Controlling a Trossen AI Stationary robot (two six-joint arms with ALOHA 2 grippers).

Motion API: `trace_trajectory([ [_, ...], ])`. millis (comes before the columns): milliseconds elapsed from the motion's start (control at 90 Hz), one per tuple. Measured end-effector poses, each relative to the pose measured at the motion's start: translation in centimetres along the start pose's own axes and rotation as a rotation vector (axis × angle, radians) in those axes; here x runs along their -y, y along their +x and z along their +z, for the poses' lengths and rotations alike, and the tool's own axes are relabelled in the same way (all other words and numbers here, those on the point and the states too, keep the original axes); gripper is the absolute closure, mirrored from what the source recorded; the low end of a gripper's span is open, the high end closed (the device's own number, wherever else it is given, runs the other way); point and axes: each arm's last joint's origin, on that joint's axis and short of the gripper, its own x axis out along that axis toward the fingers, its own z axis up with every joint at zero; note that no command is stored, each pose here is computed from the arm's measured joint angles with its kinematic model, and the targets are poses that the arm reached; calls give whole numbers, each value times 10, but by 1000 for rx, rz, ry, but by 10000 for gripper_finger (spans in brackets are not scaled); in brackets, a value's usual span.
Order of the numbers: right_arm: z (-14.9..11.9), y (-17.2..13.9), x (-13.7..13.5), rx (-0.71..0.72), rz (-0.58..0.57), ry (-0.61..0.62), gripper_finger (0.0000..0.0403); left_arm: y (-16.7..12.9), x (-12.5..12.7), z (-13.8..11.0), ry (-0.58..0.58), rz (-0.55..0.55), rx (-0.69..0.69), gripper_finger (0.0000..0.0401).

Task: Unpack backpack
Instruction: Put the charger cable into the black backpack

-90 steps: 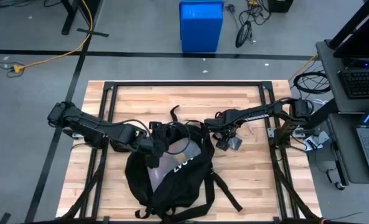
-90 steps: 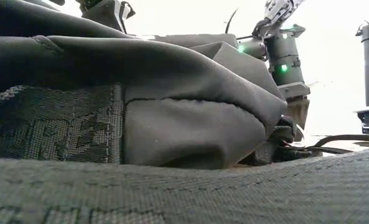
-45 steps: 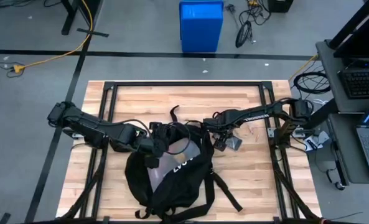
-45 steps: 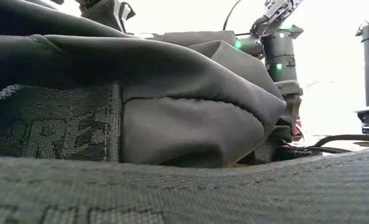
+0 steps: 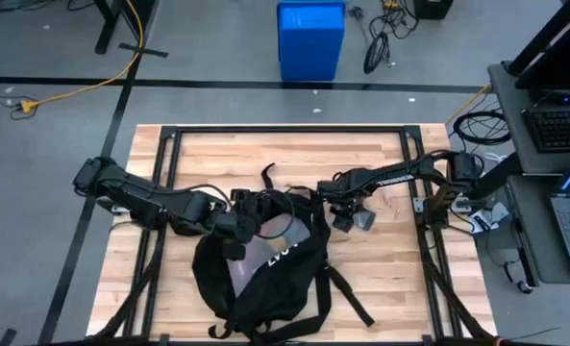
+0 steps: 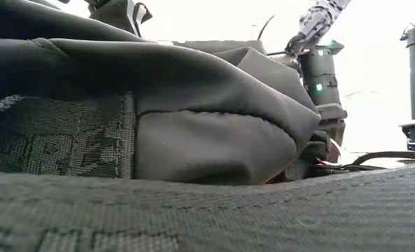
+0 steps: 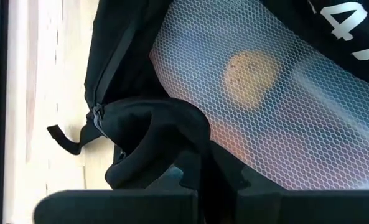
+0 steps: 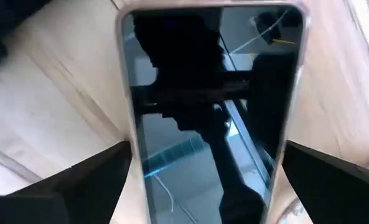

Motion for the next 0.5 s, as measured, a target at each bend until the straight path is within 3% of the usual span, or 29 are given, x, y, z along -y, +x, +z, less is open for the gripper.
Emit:
trace_trajectory([
  [267, -4, 10, 4, 7, 7, 9, 11, 0, 0, 0, 0, 1, 0, 401],
  [500, -4, 10, 4, 6, 1, 21, 48, 0, 0, 0, 0, 0, 2, 401],
])
